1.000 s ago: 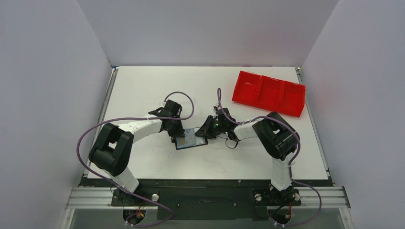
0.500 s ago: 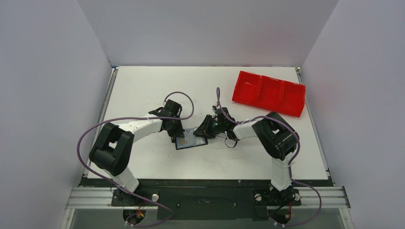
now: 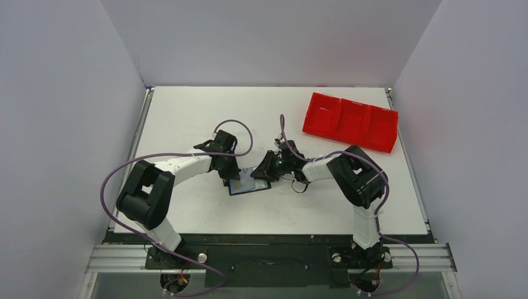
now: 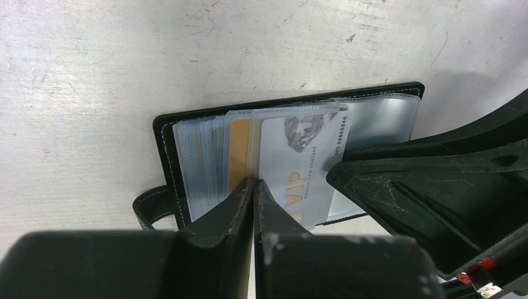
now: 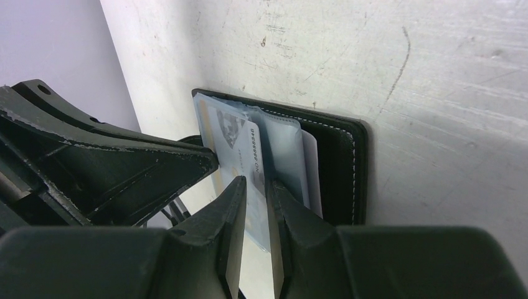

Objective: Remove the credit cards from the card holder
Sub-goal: Remove the credit card from the card holder.

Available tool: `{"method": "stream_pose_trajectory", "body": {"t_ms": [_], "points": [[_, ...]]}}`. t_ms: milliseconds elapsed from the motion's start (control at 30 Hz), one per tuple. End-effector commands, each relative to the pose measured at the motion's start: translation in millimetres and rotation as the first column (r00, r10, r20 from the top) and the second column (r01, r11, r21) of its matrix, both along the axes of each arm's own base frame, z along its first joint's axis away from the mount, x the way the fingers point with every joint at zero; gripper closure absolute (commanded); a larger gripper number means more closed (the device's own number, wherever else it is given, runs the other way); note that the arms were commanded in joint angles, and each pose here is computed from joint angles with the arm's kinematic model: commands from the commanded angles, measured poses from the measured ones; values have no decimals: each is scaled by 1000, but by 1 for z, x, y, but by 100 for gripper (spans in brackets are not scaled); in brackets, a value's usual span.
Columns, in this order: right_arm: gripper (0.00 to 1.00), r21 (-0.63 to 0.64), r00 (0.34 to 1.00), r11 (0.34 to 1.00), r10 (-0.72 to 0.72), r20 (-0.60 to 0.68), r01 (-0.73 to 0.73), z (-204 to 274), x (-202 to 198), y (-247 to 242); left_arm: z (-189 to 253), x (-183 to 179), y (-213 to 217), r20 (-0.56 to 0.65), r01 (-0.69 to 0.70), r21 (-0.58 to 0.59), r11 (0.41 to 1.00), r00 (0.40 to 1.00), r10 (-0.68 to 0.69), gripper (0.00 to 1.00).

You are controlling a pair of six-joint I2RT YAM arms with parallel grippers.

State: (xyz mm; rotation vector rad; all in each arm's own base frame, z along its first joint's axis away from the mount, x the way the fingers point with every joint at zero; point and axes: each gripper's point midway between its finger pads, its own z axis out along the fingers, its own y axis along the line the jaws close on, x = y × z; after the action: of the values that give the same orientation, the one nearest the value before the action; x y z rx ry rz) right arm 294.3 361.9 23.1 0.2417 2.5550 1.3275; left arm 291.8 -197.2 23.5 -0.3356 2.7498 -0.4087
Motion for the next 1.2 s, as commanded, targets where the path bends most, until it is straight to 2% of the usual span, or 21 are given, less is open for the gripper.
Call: {"method": "stream_pose_trajectory", "body": {"t_ms": [0,400,800,1167], "points": [[83,3,999,1000,9,32,-10,1,4,7,-44,-28,40,-121,5,194,981,993,19,99],[100,-14,999,999,-31,36,32,-1,8,-9,-47,-32,45,-131,-6,212,977,991,34,100],[100,-57,995,995,-74,60,77,-2,14,-35,-53,-38,52,-148,-22,232,972,987,57,100],[100,-85,992,992,-85,94,93,8,15,-53,-42,-29,48,-111,-22,216,976,993,47,100]]}}
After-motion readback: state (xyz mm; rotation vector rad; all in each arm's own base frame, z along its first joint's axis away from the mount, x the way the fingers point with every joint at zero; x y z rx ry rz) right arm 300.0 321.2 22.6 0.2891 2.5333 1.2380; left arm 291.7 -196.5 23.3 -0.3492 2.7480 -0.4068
